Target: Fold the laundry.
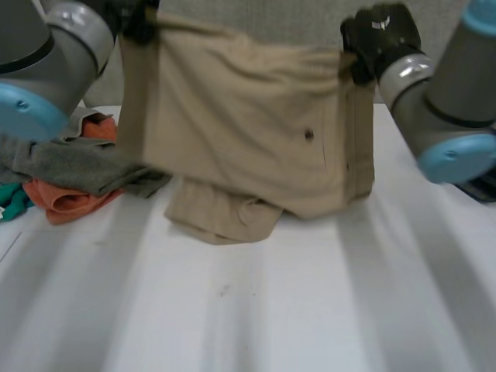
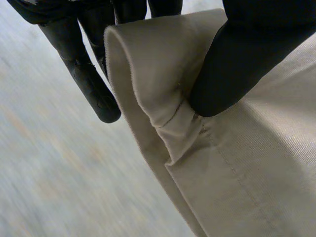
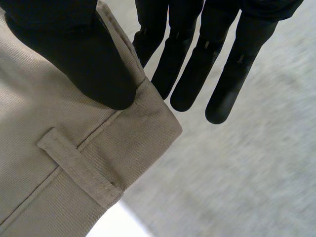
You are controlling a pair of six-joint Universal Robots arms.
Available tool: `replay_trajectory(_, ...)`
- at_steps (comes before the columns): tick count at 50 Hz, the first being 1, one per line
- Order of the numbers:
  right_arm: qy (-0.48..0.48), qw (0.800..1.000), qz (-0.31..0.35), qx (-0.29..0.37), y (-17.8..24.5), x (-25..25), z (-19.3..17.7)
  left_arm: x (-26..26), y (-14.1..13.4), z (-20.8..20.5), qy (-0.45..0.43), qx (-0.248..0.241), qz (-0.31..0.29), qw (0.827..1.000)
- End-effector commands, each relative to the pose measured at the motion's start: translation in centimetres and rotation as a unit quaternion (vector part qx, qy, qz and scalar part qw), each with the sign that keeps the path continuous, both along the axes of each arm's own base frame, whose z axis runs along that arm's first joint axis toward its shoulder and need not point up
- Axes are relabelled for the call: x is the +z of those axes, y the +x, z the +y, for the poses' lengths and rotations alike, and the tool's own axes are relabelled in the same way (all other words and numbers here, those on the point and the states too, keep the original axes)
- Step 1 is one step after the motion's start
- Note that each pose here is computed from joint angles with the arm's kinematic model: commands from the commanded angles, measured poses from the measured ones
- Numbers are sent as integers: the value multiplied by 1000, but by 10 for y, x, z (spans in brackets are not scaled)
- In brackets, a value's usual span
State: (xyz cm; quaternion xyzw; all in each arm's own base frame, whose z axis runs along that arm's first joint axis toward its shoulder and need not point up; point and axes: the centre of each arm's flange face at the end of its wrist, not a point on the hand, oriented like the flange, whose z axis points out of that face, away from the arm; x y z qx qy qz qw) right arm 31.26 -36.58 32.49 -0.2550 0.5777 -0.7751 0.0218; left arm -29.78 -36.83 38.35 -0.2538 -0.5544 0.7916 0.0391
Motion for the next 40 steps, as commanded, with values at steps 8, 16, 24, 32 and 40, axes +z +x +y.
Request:
replay_trajectory(8, -245, 945, -213, -23, 15, 78, -8, 90, 12, -14, -218, -25, 197, 956)
replay_trajectory(16, -136, 982, -128, -12, 9, 22, -5, 1, 14, -28, -34, -1, 134, 990)
replay_trajectory(24, 72, 997, 25, 0, -10, -102, 13, -128, 14, 15, 180, -22, 3, 983)
replay_trajectory(32, 196, 965, 175, -6, -42, -164, 54, -191, 27, 68, 270, -51, -123, 954)
replay_trajectory(40, 214, 929, 301, 12, -80, -129, 108, -192, 47, 144, 369, -84, -235, 895)
